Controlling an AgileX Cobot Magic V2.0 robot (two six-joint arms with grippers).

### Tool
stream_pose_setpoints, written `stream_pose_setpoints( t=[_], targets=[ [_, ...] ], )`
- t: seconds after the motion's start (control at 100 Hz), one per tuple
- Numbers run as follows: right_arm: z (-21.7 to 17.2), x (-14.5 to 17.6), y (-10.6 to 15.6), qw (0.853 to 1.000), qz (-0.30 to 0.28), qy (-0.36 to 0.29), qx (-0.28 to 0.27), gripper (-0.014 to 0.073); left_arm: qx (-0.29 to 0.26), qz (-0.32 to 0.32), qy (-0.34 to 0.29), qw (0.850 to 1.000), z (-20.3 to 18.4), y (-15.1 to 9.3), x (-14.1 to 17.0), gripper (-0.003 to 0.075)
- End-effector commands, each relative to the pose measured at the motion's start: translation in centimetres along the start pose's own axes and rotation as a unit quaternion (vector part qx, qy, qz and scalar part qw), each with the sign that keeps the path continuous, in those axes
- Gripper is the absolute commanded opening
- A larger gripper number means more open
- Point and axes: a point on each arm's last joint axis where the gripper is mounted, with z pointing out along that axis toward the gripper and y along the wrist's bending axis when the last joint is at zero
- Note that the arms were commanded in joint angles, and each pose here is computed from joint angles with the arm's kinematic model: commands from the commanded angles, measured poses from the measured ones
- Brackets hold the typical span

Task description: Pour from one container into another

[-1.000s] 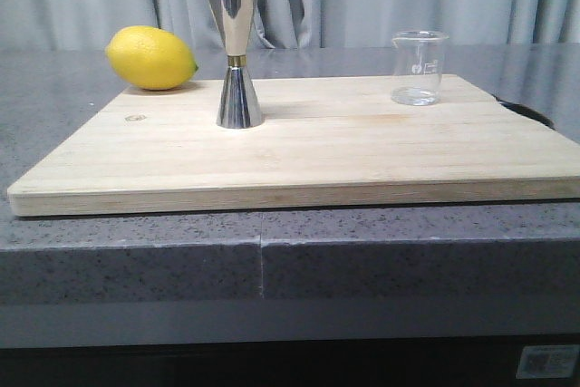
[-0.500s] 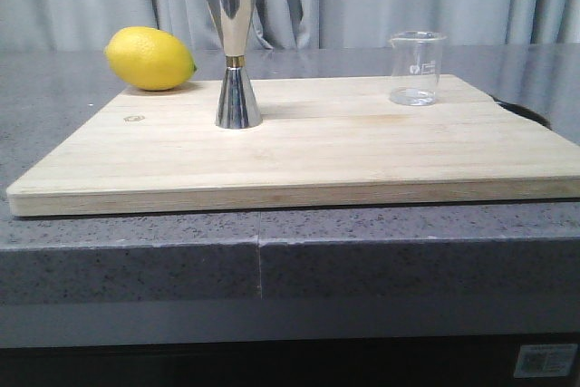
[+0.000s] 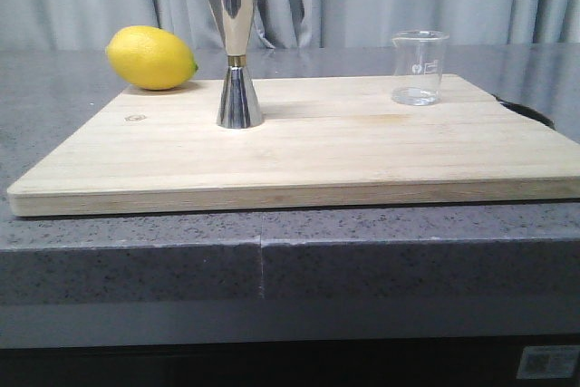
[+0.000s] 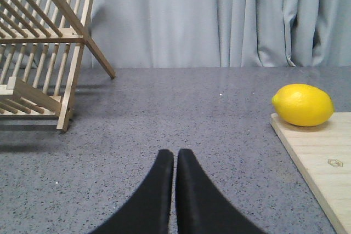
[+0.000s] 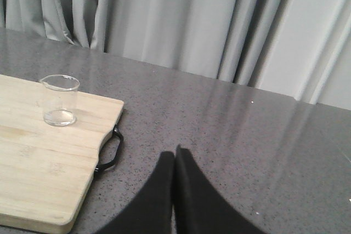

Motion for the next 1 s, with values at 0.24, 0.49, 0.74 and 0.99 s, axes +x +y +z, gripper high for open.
stream_pose_setpoints(
  t=[0.24,0.49,0.74,0.99],
  targets=[
    [-0.12,-1.87,0.01,0.997,-0.013,-0.076,-0.006,-0.0064,-0.016,-0.004,-0.048,0.999,-0.12,0.31,-1.52,-0.0019],
    [-0.12,-1.87,0.01,0.997,-0.013,-0.076,-0.006,-0.0064,-0.016,-0.004,-0.048,0.999,-0.12,0.31,-1.52,-0.0019],
    [-0.12,-1.87,0.01,0.997,-0.013,-0.076,-0.006,-0.0064,-0.016,-0.004,-0.048,0.999,-0.12,0.31,-1.52,-0.0019],
    [-0.12,-1.87,0.01,0.997,-0.013,-0.076,-0.006,-0.0064,-0.016,-0.004,-0.048,0.999,-0.12,0.31,-1.52,-0.0019]
  ],
)
